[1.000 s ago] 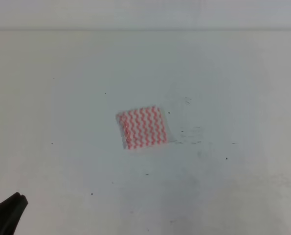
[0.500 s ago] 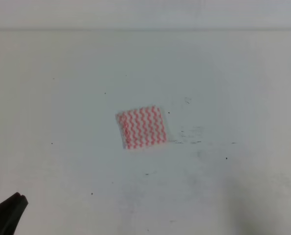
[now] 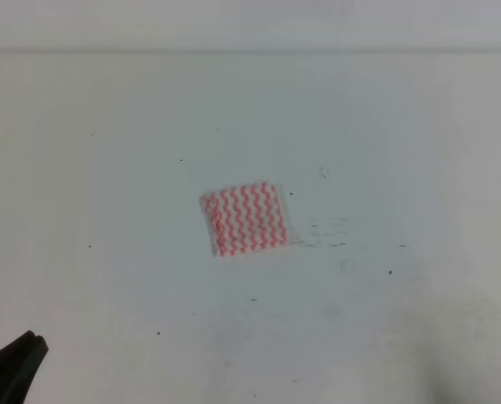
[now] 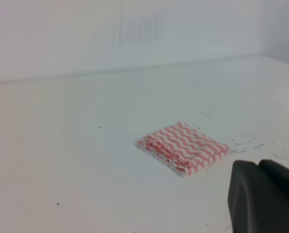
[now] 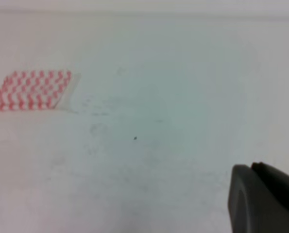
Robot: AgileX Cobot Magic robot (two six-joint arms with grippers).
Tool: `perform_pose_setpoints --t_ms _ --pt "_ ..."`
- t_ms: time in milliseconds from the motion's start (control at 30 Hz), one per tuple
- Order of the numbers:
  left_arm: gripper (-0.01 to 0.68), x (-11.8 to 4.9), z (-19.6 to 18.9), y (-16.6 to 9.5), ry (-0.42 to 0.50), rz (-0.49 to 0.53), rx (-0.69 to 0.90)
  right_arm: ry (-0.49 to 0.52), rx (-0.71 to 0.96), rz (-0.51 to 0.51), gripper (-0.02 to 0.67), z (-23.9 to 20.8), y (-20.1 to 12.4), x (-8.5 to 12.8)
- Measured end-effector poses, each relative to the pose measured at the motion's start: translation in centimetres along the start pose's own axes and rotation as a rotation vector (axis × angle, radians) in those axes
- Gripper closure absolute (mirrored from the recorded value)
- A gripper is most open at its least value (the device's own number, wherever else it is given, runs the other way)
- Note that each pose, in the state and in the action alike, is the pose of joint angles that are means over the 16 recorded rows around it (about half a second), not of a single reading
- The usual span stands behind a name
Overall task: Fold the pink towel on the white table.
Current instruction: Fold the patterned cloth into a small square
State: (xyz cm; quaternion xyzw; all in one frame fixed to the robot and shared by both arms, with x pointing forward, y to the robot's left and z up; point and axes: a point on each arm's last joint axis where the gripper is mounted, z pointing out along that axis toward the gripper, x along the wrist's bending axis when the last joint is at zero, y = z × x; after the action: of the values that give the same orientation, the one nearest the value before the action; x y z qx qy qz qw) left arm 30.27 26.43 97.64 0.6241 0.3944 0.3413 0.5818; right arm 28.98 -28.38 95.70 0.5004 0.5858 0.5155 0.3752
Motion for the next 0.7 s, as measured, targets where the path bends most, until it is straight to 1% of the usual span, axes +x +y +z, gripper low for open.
perform_pose_setpoints --t_ms 200,700 --pt "0.673 0.0 -0.01 0.0 0.0 0.0 -0.001 0.01 0.047 0.007 0.667 -0.03 -0.4 0.1" --pt "0.674 -0.01 -0.02 -0.01 -0.001 0.0 -0.002 0.017 0.057 0.021 0.667 -0.05 -0.28 0.18"
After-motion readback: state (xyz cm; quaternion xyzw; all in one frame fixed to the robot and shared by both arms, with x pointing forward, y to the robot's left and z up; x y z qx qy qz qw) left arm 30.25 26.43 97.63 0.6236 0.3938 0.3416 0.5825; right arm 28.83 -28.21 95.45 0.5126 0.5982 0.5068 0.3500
